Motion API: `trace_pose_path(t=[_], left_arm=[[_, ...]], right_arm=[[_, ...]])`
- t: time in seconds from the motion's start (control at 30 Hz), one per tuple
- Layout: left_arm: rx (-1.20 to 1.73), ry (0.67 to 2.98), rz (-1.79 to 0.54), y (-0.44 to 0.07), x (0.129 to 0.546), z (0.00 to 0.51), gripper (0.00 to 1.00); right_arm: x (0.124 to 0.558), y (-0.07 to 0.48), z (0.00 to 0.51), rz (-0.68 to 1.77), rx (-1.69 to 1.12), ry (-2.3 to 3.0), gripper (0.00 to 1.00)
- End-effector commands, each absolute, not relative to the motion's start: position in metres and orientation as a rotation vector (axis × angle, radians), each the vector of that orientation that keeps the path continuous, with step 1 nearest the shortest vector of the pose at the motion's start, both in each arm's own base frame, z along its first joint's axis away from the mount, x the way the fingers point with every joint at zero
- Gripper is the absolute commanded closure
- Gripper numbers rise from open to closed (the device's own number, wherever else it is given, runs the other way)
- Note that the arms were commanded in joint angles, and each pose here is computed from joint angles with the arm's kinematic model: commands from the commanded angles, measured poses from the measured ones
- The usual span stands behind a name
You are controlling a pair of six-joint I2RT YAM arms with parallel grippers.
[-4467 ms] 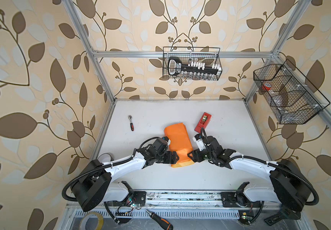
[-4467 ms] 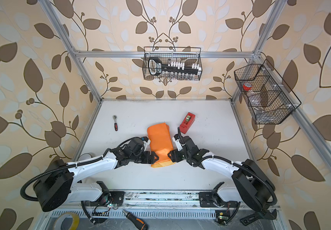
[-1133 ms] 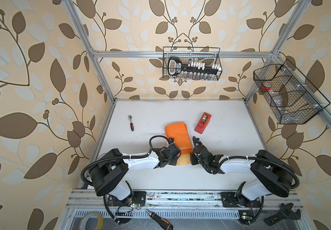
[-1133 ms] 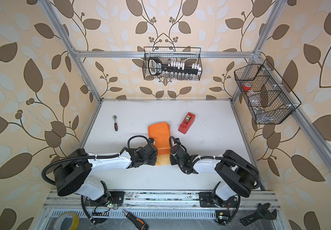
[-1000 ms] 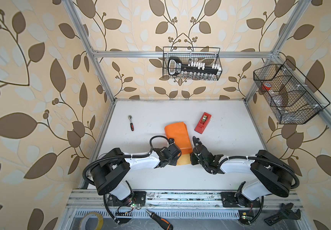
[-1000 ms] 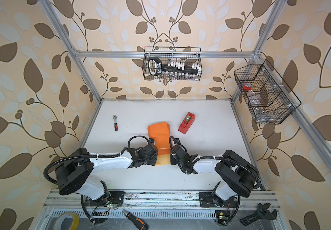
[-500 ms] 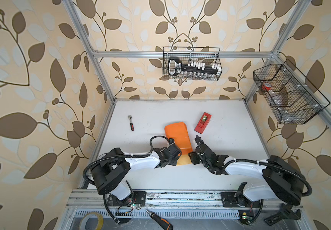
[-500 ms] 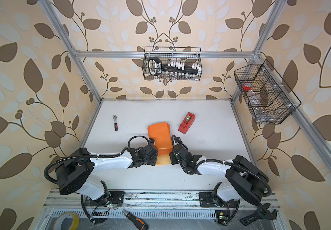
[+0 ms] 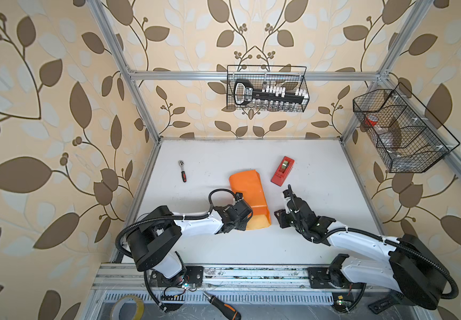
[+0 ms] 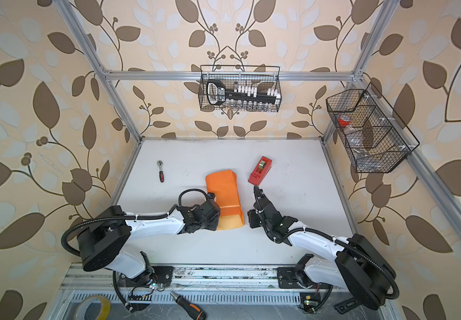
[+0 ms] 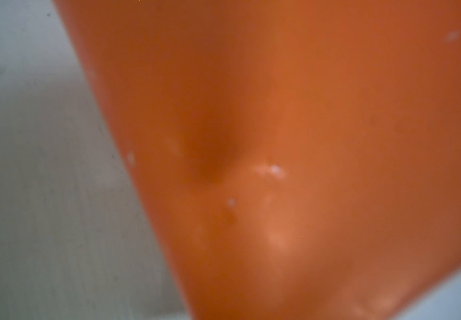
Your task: Wrap the gift box in paper
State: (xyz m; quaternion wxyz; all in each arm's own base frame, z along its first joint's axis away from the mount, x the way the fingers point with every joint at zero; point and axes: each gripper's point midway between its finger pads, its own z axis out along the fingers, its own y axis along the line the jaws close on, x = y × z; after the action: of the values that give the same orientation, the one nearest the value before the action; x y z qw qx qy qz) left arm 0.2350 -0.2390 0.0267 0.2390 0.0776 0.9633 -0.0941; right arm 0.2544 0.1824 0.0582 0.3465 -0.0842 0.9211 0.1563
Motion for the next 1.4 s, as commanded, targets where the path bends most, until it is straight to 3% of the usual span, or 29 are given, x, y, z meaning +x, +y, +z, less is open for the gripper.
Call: trace_pose_path(t=[0.0, 0.27, 0.63, 1.2, 1.37], left_arm=[[0.206, 2.607, -0.261, -0.245, 0.241, 0.034, 0.95], [0.204, 2.608, -0.267, -0.246, 0.241, 0.034, 0.95], [0.205, 2.607, -0.267, -0.245, 0.241, 0.035, 0.96], [0.213, 2.611, -0.257, -0.244, 0.24, 0.032, 0.96], [0.214, 2.612, -0.256, -0.244, 0.24, 0.031, 0.96]], right_arm=[[0.246, 0.189, 0.052, 0.44, -0.287, 2.415, 0.68], [0.238, 0.209, 0.05, 0.452, -0.33, 2.399, 0.59], [0.244, 0.222, 0.029, 0.392, -0.289, 2.445, 0.79], [0.247, 0.228, 0.033, 0.393, -0.281, 2.445, 1.0], [0.244, 0.227, 0.034, 0.401, -0.286, 2.448, 0.95]])
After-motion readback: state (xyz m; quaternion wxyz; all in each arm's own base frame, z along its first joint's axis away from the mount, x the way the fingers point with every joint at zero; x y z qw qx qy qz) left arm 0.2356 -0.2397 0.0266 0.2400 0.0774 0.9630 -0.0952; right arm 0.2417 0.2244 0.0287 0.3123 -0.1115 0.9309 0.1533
